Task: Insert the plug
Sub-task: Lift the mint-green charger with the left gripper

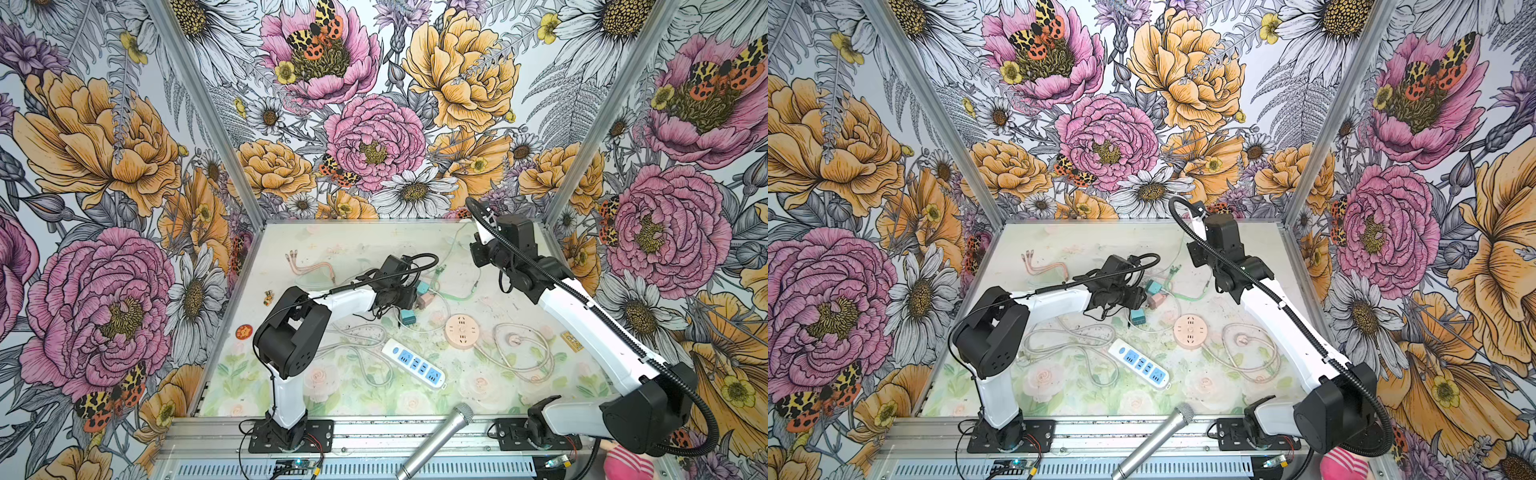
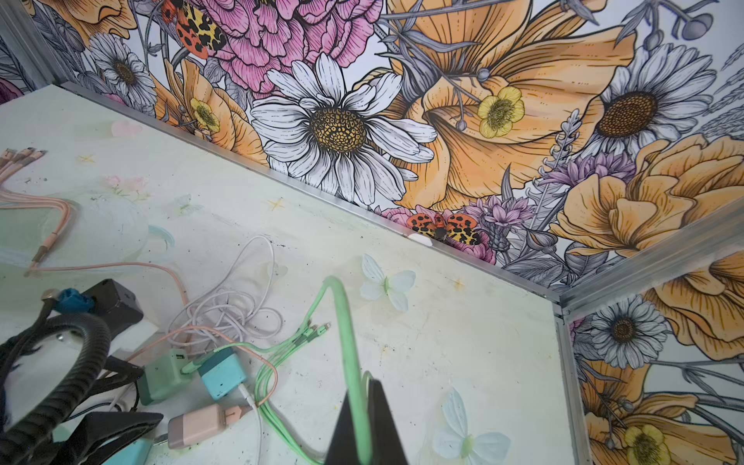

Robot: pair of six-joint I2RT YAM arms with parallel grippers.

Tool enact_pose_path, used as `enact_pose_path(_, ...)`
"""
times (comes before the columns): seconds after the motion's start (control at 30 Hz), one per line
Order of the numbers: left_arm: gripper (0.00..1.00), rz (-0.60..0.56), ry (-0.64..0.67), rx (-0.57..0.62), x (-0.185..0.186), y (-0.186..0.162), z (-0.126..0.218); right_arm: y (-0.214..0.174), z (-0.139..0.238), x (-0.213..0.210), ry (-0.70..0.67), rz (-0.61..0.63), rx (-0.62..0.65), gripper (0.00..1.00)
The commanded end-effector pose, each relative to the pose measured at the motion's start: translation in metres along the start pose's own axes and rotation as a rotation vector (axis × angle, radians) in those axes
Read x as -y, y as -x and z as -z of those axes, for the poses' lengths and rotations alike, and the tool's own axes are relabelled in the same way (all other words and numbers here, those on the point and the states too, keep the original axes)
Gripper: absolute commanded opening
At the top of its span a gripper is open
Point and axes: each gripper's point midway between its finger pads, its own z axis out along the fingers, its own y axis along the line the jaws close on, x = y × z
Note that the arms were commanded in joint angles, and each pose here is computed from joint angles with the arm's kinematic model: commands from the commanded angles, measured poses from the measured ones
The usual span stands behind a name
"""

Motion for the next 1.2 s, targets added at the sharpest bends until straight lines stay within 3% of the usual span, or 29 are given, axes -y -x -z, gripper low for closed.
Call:
enact_pose_path(0.0,0.61,0.011,0.025,0.023,-0.007,0.011,-0.003,0.001,-0.005,-0.002,-0.003,-0.015,0.003,0.0)
enact_pose_path(0.53,0.63,-0.012,0.156,-0.035,-0.032,0.004,-0.021,0.0,-0.008,-0.004,0.001,-0.012,-0.002,0.0)
enact_pose_path(1.03,0.62,-0.058,0.131,-0.047,-0.023,0.008,-0.037,-0.001,-0.008,-0.005,0.007,-0.012,-0.004,0.0)
enact_pose_path(1.17,0.57,-0.073,0.132,-0.044,-0.02,0.01,-0.039,-0.003,-0.007,-0.005,0.005,-0.011,-0.005,0.0)
